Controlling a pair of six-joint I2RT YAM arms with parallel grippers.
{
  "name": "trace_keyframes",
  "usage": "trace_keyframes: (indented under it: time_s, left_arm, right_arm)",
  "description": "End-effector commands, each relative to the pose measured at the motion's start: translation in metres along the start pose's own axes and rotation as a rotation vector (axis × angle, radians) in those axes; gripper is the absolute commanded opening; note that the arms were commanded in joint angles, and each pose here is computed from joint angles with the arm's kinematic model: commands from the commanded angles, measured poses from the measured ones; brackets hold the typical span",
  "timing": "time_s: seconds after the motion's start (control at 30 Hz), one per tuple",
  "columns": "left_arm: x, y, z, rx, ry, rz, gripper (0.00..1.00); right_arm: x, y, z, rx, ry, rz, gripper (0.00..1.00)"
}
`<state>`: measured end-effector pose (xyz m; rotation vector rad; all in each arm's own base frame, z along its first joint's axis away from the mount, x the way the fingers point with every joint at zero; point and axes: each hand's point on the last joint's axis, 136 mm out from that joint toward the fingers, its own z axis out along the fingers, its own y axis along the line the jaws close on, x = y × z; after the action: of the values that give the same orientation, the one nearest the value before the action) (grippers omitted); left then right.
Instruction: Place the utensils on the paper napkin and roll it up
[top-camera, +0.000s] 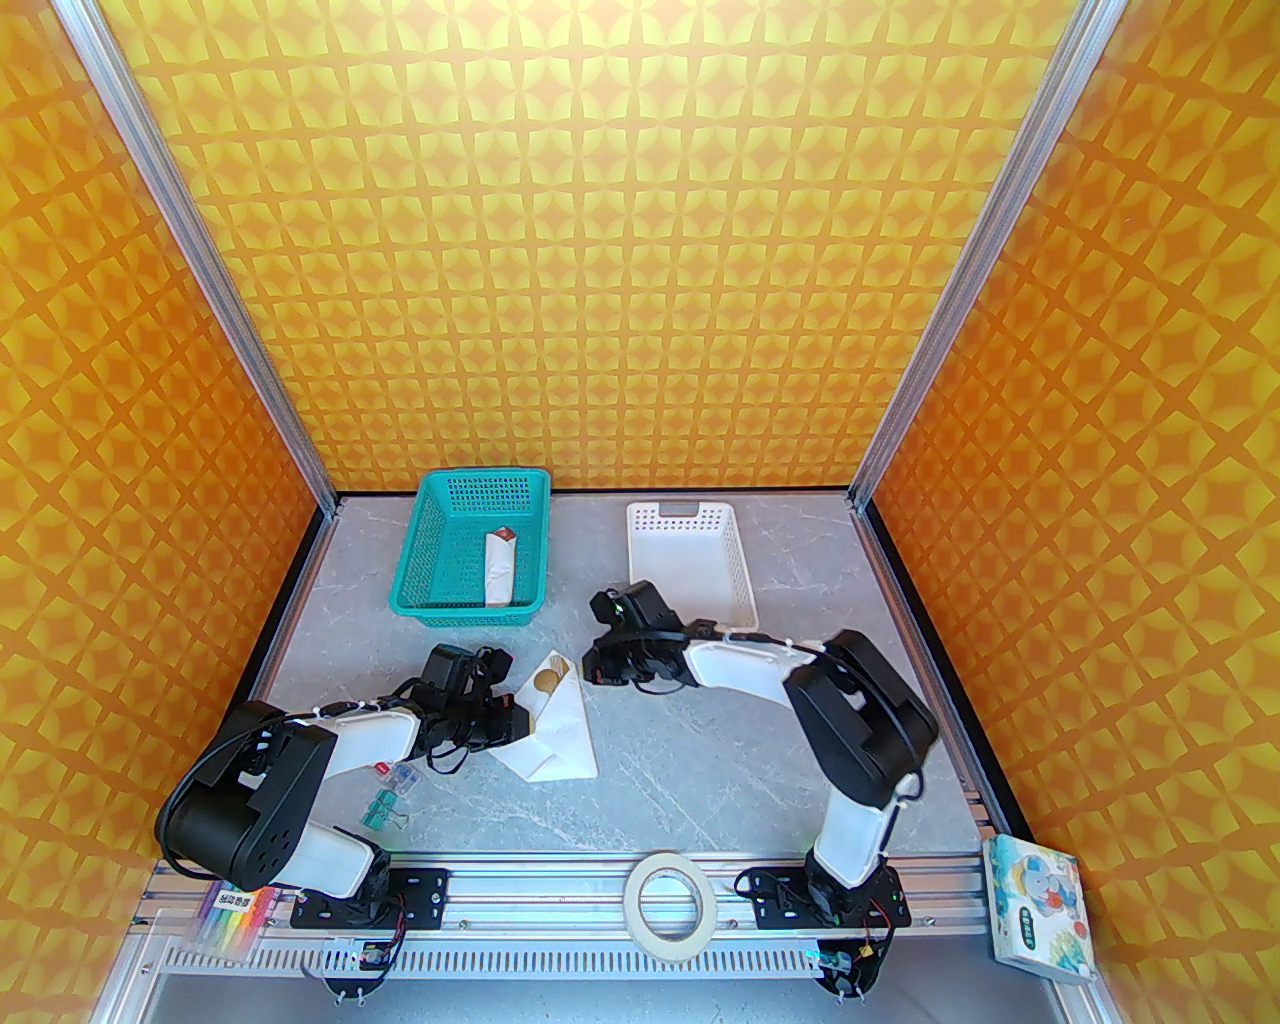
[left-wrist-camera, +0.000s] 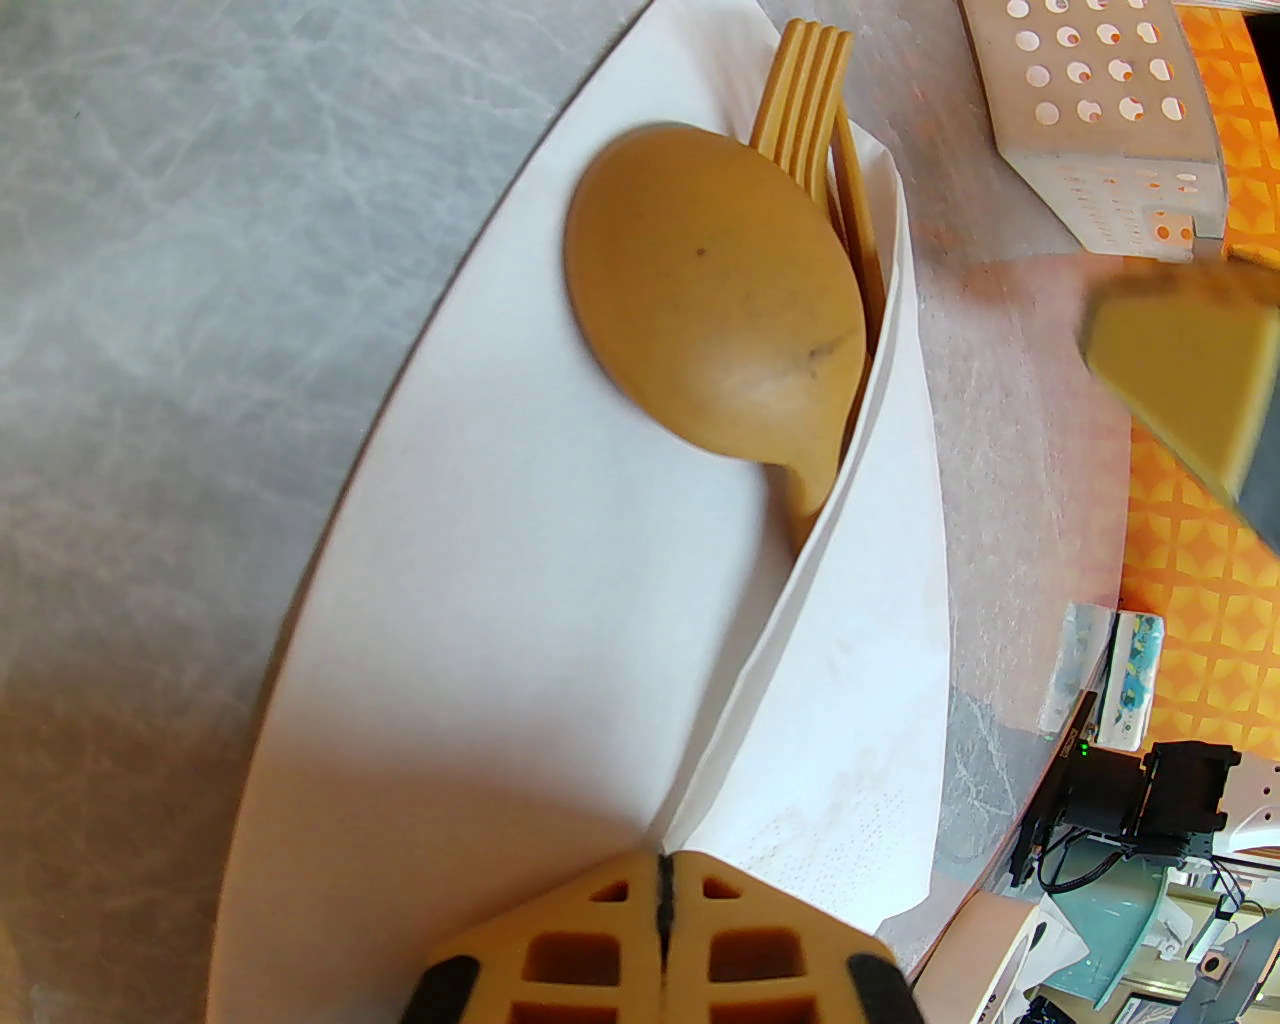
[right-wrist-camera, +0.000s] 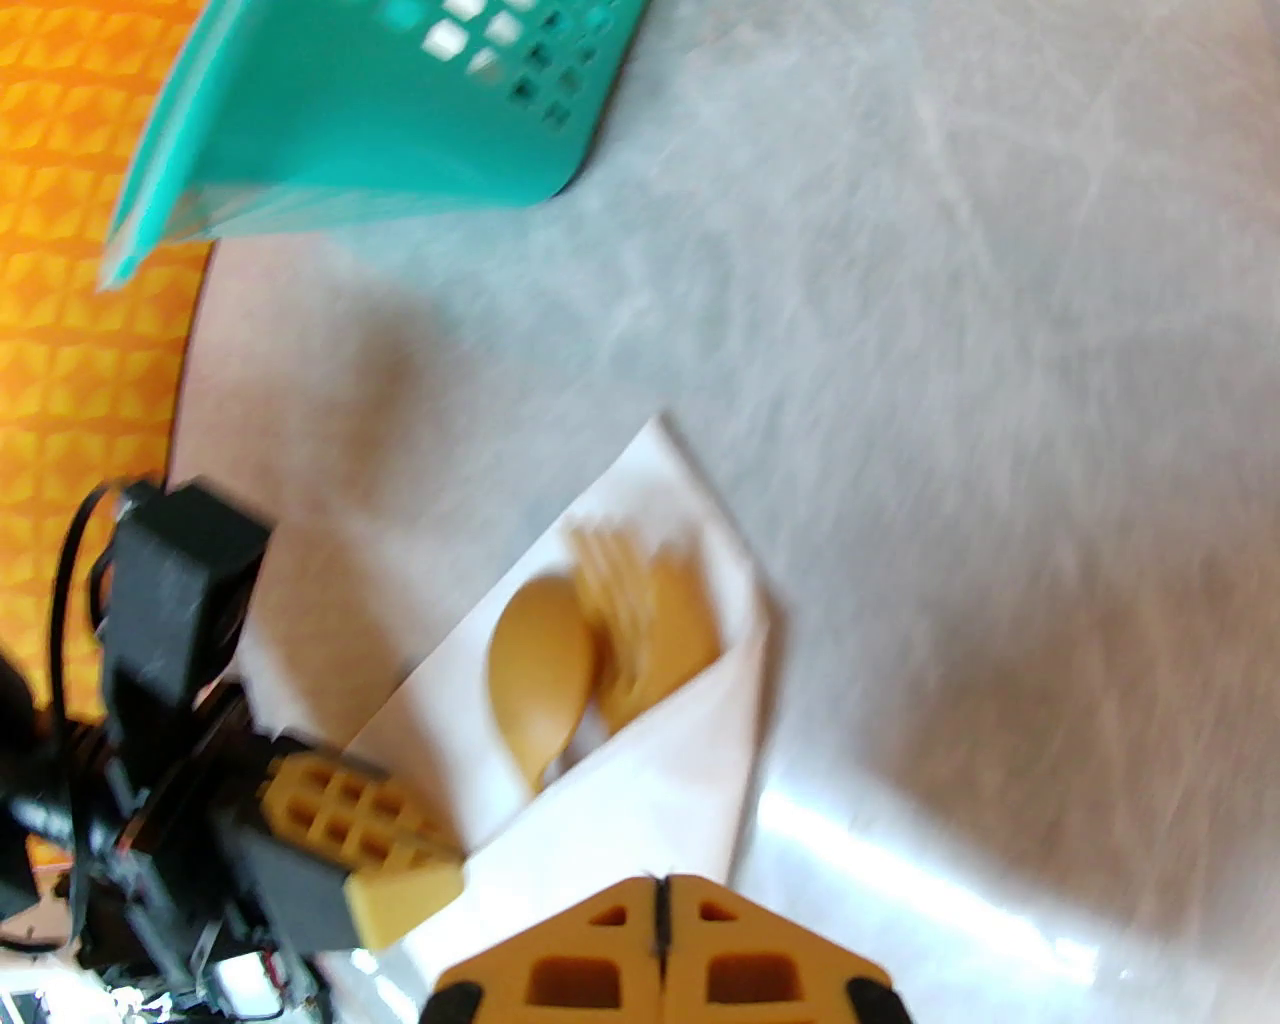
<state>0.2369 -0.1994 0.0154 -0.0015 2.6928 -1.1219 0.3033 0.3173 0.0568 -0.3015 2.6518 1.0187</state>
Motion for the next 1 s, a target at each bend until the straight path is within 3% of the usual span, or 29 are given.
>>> trace_keyframes:
  time_s: [0.0,0.33,0.97]
  left_arm:
    - [0.022,0.032,0.003,-0.133,0.059,-0.049,0.00]
    - [0.021,0.032,0.003,-0.135,0.055,-0.049,0.00]
    - [0.021,0.033,0.003,-0.143,0.057,-0.049,0.00]
  right_arm:
    - [0.023,0.011,-0.001,-0.073,0.046,0.022,0.00]
    - [0.069,0.021,0.002,-0.098,0.128,0.036,0.00]
    - [0.115,-0.003,0.008,-0.032,0.219,0.094,0.00]
